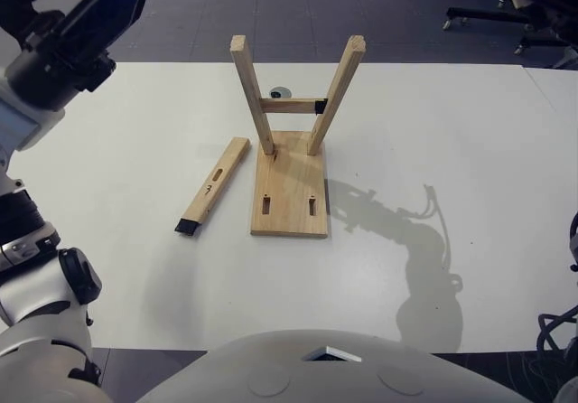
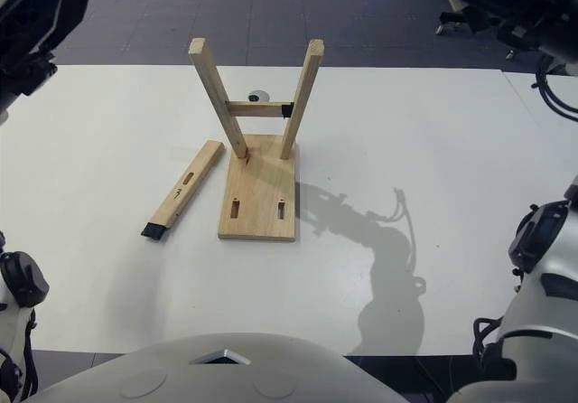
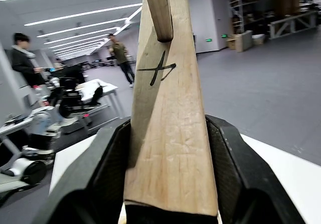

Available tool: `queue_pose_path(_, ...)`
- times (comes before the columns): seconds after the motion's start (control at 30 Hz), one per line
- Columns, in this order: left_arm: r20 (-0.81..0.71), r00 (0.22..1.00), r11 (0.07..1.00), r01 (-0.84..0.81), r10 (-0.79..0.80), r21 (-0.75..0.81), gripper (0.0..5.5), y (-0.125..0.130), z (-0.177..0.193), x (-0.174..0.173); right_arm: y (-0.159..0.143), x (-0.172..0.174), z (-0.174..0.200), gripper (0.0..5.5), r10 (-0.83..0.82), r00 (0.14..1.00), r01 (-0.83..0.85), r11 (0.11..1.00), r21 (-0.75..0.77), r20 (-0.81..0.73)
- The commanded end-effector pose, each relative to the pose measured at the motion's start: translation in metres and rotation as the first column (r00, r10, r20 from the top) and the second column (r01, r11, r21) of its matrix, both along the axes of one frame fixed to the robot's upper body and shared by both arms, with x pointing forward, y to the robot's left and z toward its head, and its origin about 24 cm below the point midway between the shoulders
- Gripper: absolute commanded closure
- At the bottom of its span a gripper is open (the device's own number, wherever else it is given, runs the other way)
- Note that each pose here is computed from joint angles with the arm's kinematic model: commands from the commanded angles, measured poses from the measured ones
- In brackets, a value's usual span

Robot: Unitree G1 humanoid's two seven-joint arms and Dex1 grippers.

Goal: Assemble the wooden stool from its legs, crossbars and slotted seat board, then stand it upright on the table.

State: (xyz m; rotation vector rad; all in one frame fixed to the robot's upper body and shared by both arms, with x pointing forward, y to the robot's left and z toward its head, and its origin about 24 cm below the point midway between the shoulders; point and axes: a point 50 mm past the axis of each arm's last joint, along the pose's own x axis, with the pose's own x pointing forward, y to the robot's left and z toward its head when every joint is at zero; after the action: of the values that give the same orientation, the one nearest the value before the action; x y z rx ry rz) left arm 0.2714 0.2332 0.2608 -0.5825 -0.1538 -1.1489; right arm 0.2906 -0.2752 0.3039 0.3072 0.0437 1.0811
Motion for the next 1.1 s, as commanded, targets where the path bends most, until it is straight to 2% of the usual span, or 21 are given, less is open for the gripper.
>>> queue_pose_path(0.03, 0.028, 0.991, 0.992, 0.128, -0.128, -0.011, 0.51, -0.023, 0.013, 0.000, 0.026, -0.004, 0.014, 3.42, 0.168, 0.986, -0.169, 0.985, 0.035, 0.016)
queue_pose_path(0.23, 0.077, 0.974, 0.975, 0.218, -0.214, -0.037, 0.51, -0.051, 0.027, 0.004, 0.072, -0.002, 0.006, 3.42, 0.345, 0.939, -0.345, 0.937, 0.052, 0.010)
queue_pose_path(0.4, 0.098, 0.965, 0.963, 0.254, -0.245, -0.088, 0.51, -0.062, 0.036, 0.005, 0.091, -0.006, -0.005, 3.42, 0.428, 0.904, -0.424, 0.897, 0.125, -0.002)
queue_pose_path(0.87, 0.122, 0.965, 0.947, 0.252, -0.231, -0.200, 0.51, -0.090, 0.043, 0.011, 0.139, -0.010, -0.034, 3.42, 0.455, 0.890, -0.441, 0.871, 0.218, -0.016)
queue_pose_path(1.1, 0.127, 0.967, 0.940, 0.246, -0.222, -0.236, 0.51, -0.096, 0.048, 0.015, 0.149, -0.013, -0.039, 3.42, 0.460, 0.888, -0.443, 0.867, 0.229, -0.024)
